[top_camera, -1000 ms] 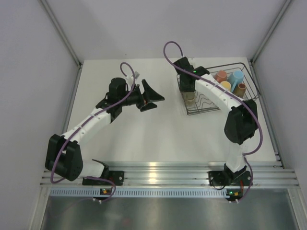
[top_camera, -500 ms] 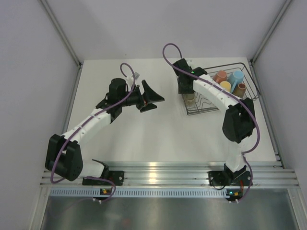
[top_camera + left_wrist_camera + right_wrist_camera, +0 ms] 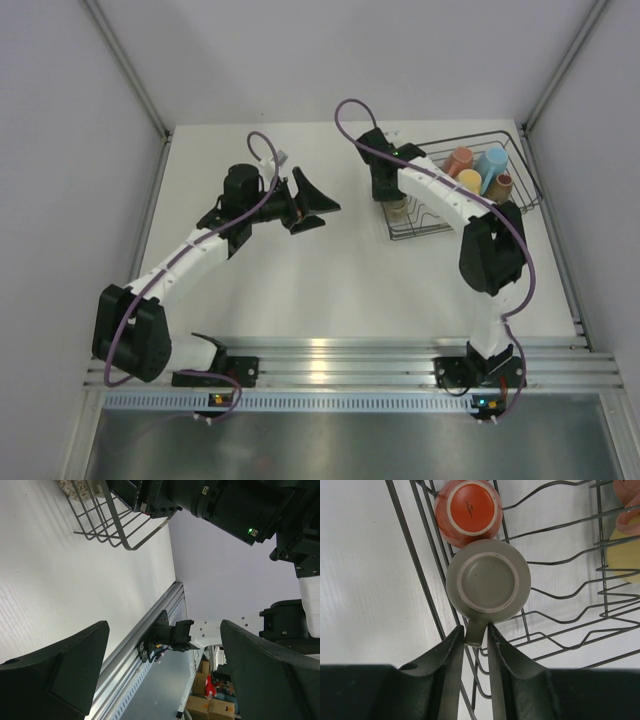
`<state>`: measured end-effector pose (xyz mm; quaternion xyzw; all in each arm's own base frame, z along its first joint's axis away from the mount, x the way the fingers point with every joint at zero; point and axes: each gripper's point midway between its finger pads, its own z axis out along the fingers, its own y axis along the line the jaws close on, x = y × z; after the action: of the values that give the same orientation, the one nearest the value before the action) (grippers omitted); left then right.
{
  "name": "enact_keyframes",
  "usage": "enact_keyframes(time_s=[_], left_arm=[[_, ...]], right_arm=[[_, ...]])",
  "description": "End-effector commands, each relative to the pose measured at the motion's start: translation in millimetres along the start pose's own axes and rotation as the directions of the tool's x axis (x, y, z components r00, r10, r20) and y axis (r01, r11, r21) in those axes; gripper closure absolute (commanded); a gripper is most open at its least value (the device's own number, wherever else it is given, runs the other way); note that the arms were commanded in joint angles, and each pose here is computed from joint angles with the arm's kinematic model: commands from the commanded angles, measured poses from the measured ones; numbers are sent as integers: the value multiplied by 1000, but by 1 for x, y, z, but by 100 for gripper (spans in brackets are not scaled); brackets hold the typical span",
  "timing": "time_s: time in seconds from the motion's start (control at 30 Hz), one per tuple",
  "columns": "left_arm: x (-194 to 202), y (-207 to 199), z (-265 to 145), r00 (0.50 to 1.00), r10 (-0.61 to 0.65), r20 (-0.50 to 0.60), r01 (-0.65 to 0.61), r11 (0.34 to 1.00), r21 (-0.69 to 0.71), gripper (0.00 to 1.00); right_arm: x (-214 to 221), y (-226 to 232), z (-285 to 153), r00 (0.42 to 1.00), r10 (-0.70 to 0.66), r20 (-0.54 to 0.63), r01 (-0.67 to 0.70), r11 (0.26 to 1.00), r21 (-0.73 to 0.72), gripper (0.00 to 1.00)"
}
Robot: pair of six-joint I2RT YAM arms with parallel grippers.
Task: Load the cups into the dish rack
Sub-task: Place the cup upside down on the dish rack
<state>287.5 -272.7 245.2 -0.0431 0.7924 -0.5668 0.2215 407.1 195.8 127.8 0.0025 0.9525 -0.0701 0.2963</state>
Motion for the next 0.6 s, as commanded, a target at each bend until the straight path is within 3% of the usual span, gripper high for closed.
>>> enact_keyframes(time_s=[0.0,0.23,0.37,0.57], left_arm=[[-3,-14,-7,998,59,23,-60,997,45,2],[-4,-12,-4,998,55,17,-56,997,44,2],[-5,-12,-3,998,54,19,-55,998,41,2],[-6,-12,-3,998,54,17,-55,998,42,2]], right_arm=[[10,3,1,1000,-14,-11,14,1000,12,76],[22,-3,-2,999,-24,-28,24,1000,14,83],[23,-7,-3,999,-30,-11,30,999,15,100],[14,-5,-11,999,-23,24,23,1000,-9,100]])
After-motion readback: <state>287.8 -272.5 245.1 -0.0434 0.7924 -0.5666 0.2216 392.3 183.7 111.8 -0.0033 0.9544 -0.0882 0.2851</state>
